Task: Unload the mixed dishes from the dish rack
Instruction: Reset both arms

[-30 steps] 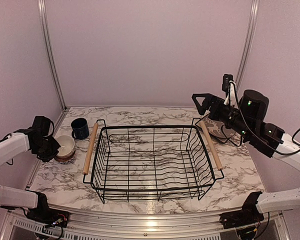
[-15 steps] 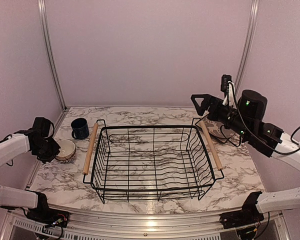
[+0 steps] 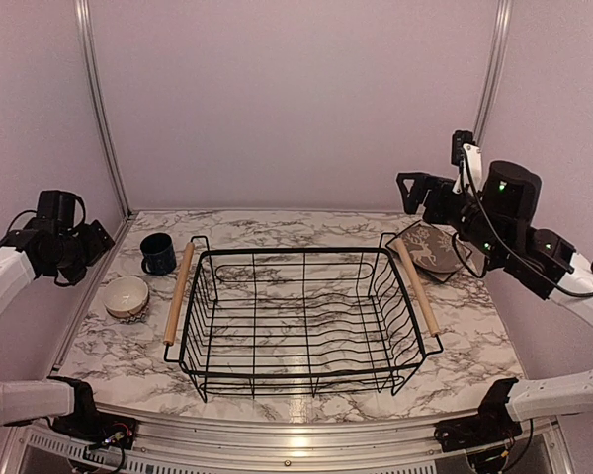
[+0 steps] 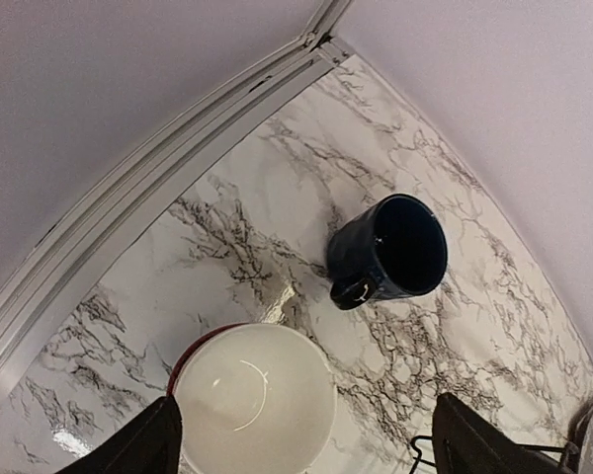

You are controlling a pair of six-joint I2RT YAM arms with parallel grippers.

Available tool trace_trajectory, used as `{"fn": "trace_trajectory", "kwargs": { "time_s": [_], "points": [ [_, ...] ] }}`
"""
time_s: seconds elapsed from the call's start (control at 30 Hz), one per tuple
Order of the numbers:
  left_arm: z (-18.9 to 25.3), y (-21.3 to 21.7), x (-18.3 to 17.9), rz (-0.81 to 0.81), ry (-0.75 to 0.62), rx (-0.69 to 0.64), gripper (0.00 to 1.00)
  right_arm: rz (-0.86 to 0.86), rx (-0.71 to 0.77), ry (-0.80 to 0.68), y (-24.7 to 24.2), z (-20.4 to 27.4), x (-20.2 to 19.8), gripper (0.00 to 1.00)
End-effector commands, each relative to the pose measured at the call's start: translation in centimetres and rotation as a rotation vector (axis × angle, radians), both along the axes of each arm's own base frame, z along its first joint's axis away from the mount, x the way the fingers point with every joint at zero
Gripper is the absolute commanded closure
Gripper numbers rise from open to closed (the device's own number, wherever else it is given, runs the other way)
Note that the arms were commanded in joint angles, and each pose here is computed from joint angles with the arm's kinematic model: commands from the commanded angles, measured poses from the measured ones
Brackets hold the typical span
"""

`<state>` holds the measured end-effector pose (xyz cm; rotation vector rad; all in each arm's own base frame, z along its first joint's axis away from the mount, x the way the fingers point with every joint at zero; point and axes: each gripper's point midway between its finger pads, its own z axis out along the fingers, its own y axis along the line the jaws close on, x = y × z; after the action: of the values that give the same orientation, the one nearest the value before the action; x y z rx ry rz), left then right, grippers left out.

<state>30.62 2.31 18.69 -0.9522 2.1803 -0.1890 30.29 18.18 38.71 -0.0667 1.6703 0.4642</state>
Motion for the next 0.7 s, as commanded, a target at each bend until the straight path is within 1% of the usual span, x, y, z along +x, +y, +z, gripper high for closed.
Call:
{"fn": "trace_trajectory", "kwargs": {
  "time_s": [0.0,0.07,0.13,0.2,0.3,0.43,0.53,0.67],
  "points": [
    [8.5,-2.2,1.2,-0.185,-0.232,0.011,0.05,-0.233,-0.163,-0.044,-5.0,1.4,0.1,0.02],
    [13.0,-4.2,1.6,-0.302,-0.374,-0.004,0.01,-0.299,-0.201,-0.065,-6.5,2.2,-0.2,0.02],
    [17.5,-5.8,1.2,-0.396,-0.511,0.001,0.01,-0.326,-0.212,-0.09,-7.5,3.4,-0.8,0.02],
    [21.9,-7.0,0.1,-0.469,-0.648,0.022,0.01,-0.341,-0.207,-0.124,-8.4,4.6,-1.7,0.02],
    [28.4,-7.7,-3.1,-0.528,-0.874,0.092,0.01,-0.353,-0.174,-0.183,-10.0,6.7,-3.5,0.02],
    [34.5,-7.6,-7.8,-0.529,-1.156,0.206,0.01,-0.366,-0.154,-0.256,-11.9,9.2,-5.7,0.02],
    [36.7,-6.7,-10.0,-0.466,-1.267,0.252,0.01,-0.368,-0.127,-0.291,-12.9,10.5,-7.0,0.01],
    [37.1,-6.1,-10.4,-0.428,-1.287,0.265,0.01,-0.373,-0.093,-0.312,-13.7,11.3,-7.9,0.02]
  ]
}}
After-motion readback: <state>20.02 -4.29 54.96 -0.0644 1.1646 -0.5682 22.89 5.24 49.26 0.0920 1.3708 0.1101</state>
